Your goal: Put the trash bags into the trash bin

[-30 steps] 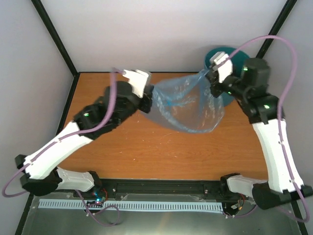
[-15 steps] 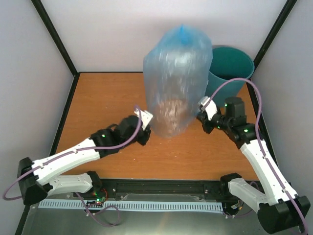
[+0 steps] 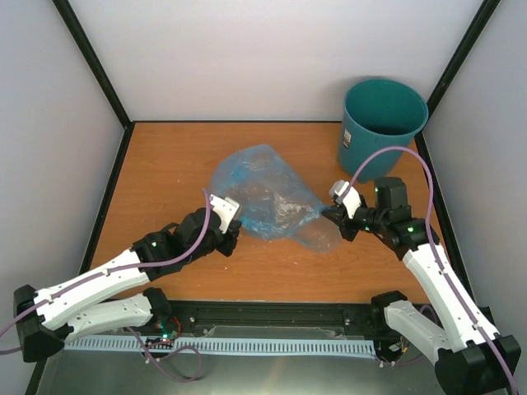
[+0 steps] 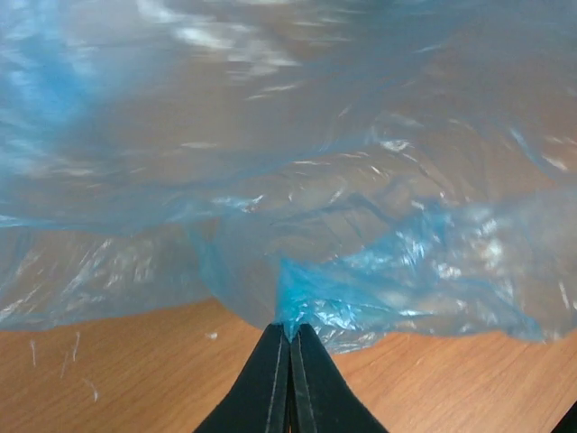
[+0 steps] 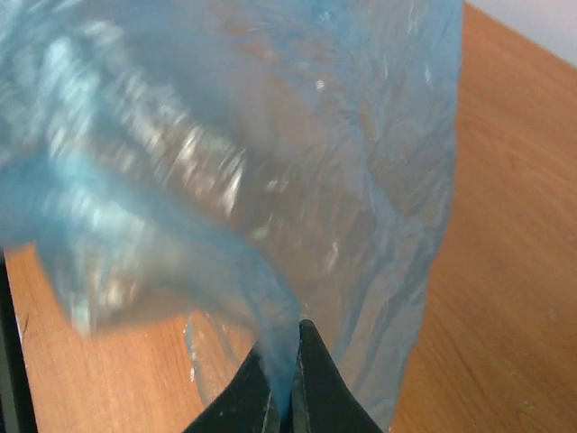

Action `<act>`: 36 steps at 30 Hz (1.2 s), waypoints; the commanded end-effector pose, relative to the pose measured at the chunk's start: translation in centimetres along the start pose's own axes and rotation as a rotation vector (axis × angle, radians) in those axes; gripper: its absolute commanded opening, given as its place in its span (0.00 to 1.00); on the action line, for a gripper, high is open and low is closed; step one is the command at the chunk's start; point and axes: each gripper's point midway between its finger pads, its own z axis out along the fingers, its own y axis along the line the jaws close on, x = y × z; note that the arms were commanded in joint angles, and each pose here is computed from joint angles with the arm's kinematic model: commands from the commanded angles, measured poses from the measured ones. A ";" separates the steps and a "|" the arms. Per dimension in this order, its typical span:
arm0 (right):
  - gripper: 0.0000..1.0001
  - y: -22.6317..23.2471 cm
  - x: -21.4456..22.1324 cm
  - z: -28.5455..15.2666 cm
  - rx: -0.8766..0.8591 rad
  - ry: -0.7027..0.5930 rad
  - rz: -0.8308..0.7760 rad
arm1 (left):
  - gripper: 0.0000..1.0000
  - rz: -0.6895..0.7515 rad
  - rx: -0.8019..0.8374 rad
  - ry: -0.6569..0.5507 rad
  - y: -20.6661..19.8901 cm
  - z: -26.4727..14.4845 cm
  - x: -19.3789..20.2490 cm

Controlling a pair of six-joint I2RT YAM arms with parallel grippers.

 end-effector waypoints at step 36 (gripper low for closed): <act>0.03 0.1 -5.0 -3.1 0.017 -0.051 -0.029 | 0.73 0.233 0.125 -0.030 -9.0 -3.2 -4.7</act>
